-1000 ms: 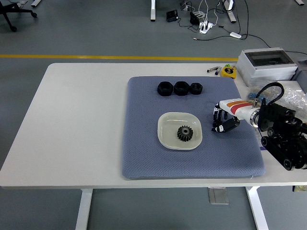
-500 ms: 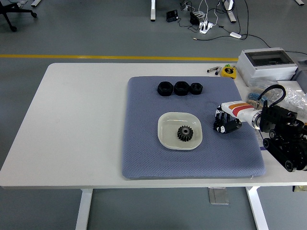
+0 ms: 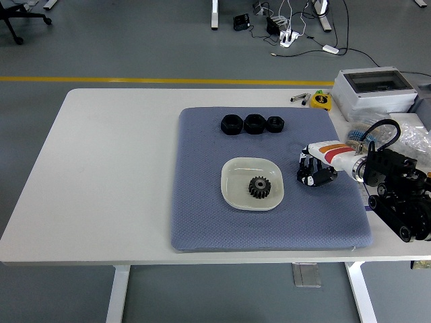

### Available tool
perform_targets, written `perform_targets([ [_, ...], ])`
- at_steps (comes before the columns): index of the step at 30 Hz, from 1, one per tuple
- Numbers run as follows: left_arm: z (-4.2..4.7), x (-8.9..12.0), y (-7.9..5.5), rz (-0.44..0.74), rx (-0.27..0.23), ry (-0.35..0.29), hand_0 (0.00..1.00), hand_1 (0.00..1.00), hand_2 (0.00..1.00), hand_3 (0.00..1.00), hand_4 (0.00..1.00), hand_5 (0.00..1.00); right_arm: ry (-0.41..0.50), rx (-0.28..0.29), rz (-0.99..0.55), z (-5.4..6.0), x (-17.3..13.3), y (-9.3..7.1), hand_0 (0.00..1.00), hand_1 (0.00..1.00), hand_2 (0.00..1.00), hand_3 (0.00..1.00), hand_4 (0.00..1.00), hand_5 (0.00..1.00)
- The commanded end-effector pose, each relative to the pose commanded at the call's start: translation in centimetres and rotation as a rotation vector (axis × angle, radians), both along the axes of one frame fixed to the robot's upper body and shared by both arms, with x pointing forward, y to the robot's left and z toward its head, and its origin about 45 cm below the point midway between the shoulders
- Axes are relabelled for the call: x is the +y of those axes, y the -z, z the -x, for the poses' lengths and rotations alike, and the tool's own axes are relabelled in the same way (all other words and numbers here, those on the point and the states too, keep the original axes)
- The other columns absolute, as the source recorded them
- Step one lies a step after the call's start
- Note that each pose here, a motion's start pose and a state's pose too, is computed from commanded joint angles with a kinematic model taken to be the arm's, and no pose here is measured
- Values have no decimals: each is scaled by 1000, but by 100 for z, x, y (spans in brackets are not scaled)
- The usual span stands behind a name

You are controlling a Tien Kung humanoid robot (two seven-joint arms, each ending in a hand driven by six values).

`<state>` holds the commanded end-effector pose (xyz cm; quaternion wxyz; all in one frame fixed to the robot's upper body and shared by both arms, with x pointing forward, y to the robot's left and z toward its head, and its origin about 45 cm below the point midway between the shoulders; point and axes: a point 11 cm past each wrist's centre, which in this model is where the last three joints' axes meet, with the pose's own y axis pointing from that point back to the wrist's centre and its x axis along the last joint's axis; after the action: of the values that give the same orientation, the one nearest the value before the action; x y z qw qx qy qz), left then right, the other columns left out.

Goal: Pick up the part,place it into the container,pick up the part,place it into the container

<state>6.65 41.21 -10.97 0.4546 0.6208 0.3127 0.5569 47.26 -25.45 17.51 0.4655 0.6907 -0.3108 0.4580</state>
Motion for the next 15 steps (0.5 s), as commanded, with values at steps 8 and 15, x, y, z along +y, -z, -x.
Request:
perform_targets([
  [8, 23, 11, 0, -2, 5, 1, 730, 740, 771, 685, 720, 678, -48, -51, -23, -9, 142, -163, 136, 311, 392, 486, 702, 273],
  [15, 42, 22, 0, -4, 10, 2, 730, 740, 771, 684, 719, 679, -146, -119, -43, 25, 436, -400, 132, 304, 385, 485, 691, 273],
])
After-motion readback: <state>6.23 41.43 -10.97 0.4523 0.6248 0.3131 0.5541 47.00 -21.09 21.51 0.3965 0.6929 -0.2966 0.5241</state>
